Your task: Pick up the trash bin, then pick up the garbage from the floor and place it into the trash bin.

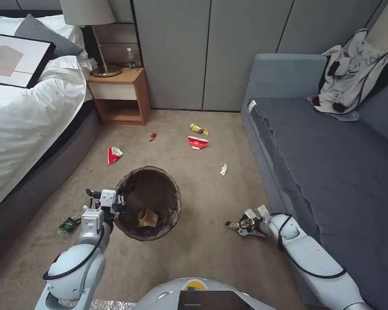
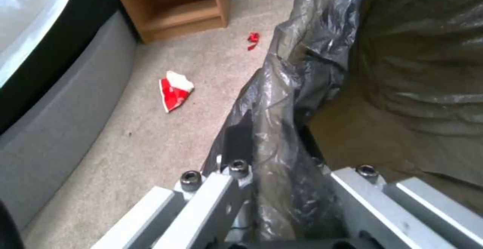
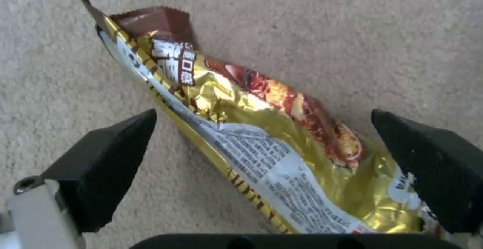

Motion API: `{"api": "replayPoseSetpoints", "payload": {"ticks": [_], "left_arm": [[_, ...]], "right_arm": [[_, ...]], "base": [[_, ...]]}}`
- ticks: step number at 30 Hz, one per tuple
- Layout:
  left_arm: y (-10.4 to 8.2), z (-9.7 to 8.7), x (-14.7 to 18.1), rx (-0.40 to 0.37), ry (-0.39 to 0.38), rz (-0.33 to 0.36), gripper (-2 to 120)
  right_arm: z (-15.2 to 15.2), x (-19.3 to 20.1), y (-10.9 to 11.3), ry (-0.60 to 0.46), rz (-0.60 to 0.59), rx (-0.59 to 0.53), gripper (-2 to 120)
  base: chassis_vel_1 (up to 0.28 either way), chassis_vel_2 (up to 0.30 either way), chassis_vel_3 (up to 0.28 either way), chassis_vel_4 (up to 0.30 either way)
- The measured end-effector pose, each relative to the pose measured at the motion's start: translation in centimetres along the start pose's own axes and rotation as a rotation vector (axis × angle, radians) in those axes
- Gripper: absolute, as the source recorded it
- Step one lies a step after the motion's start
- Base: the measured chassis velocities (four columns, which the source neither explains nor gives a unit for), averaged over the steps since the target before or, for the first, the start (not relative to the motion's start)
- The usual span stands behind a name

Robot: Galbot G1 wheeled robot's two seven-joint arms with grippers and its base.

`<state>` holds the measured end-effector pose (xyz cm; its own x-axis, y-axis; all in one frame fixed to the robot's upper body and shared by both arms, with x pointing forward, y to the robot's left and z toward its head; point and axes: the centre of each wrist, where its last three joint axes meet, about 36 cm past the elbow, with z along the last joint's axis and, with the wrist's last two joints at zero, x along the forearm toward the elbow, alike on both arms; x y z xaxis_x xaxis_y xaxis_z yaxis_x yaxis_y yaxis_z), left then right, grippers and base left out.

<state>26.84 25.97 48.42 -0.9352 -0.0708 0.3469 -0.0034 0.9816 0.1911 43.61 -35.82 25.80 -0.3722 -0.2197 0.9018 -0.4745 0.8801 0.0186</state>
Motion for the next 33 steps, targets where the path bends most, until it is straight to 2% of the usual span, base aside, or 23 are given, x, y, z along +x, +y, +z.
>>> {"api": "replayPoseSetpoints", "payload": {"ticks": [33], "left_arm": [[-0.1, -0.2, 0.3, -0.003, -0.001, 0.001, 2]], "right_arm": [[0.9, -1.3, -0.4, 0.014, -0.005, -0.018, 100]], "base": [[0.0, 0.0, 0.0, 0.0]]}}
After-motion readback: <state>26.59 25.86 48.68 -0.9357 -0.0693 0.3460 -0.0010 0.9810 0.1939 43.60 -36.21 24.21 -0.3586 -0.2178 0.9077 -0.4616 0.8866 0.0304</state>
